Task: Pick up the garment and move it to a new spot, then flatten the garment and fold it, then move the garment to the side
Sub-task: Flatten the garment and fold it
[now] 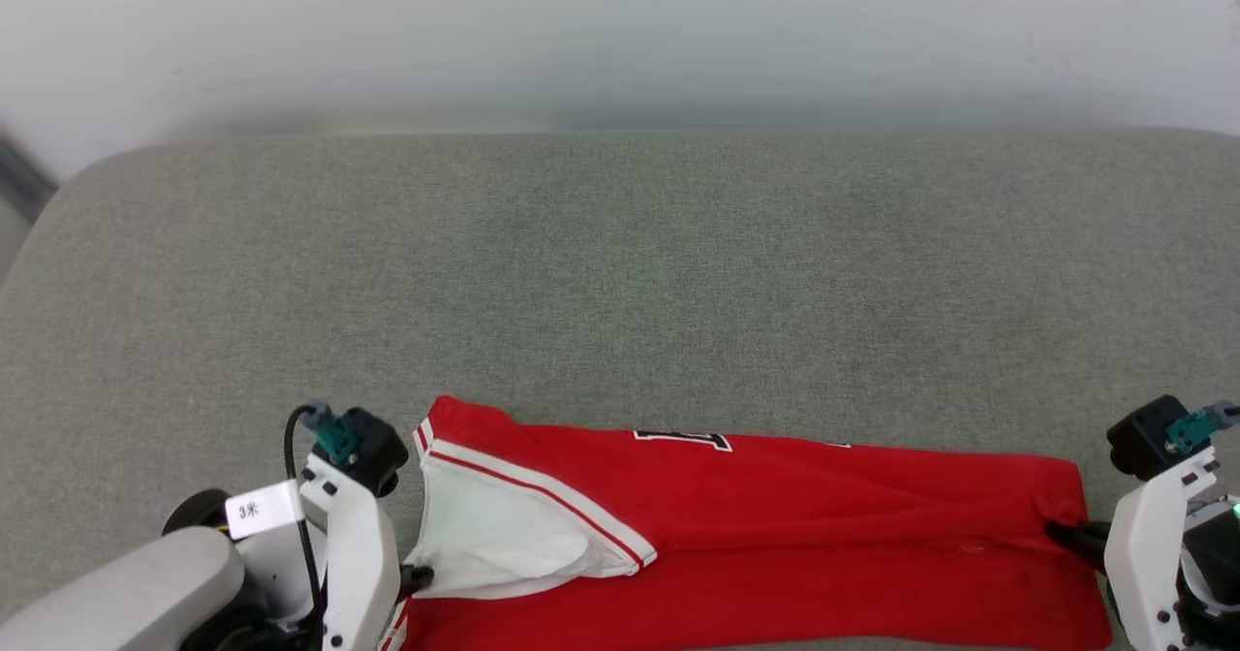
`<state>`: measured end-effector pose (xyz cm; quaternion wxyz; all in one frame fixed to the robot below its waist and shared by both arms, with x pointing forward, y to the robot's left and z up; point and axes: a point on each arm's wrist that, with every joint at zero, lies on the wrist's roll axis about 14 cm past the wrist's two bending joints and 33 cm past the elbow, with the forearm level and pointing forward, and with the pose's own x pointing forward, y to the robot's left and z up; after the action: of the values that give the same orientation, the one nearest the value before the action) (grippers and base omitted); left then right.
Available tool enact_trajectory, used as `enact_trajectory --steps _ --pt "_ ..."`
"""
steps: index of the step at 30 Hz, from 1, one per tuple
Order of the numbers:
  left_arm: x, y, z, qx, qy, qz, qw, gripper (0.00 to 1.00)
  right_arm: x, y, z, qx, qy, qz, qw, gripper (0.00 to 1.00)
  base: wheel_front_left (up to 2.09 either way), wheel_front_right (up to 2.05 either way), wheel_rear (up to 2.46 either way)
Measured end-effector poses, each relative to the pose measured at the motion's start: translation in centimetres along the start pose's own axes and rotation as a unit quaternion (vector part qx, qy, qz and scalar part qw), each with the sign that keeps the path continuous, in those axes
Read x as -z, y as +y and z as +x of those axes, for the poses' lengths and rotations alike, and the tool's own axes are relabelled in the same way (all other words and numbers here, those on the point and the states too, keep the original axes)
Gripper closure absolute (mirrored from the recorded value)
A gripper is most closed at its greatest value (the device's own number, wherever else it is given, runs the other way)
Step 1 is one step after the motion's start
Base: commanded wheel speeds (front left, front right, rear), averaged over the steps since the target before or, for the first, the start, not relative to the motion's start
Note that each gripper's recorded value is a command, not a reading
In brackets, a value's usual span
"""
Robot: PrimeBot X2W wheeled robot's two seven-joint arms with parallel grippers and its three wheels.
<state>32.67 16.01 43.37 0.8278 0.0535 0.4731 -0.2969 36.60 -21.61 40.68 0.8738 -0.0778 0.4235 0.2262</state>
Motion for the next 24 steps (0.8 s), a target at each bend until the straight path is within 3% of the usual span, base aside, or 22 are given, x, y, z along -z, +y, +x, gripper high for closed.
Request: enact_trajectory --steps 6,7,9,18,21,22,24 --pt "2.9 -0.3 1.8 0.009 0.022 -0.035 0.999 1.0 2.2 0.6 1.3 -0.006 0.014 0.023 1.0 1.0 0.0 0.0 0.0" --pt "3.0 -0.3 2.0 0.01 0.02 -0.038 0.999 0.91 2.3 0.6 1.4 -0.006 0.011 0.028 1.0 1.0 0.0 0.0 0.0" --pt "2.9 -0.3 2.3 0.009 0.01 -0.04 0.999 0.0 1.9 0.6 1.5 -0.004 -0.002 0.034 0.999 0.0 0.0 0.0 0.0" --pt "-1.9 0.8 0.6 -0.057 -0.137 0.003 0.989 0.0 -3.3 -0.9 -1.5 0.012 -0.121 0.034 0.992 0.0 0.0 0.0 0.0" --pt "-3.7 1.3 -0.4 -0.083 -0.197 0.002 0.977 0.0 -4.8 -1.6 -2.7 0.021 -0.159 0.043 0.986 0.0 0.0 0.0 0.0" --pt "-5.1 1.9 -1.2 -0.113 -0.255 -0.003 0.96 0.0 -5.7 -2.9 -3.6 0.038 -0.185 0.055 0.98 0.0 0.0 0.0 0.0" --pt "-5.9 2.7 -1.9 -0.14 -0.291 0.001 0.946 0.0 -5.5 -3.7 -3.8 0.049 -0.191 0.066 0.978 0.0 0.0 0.0 0.0"
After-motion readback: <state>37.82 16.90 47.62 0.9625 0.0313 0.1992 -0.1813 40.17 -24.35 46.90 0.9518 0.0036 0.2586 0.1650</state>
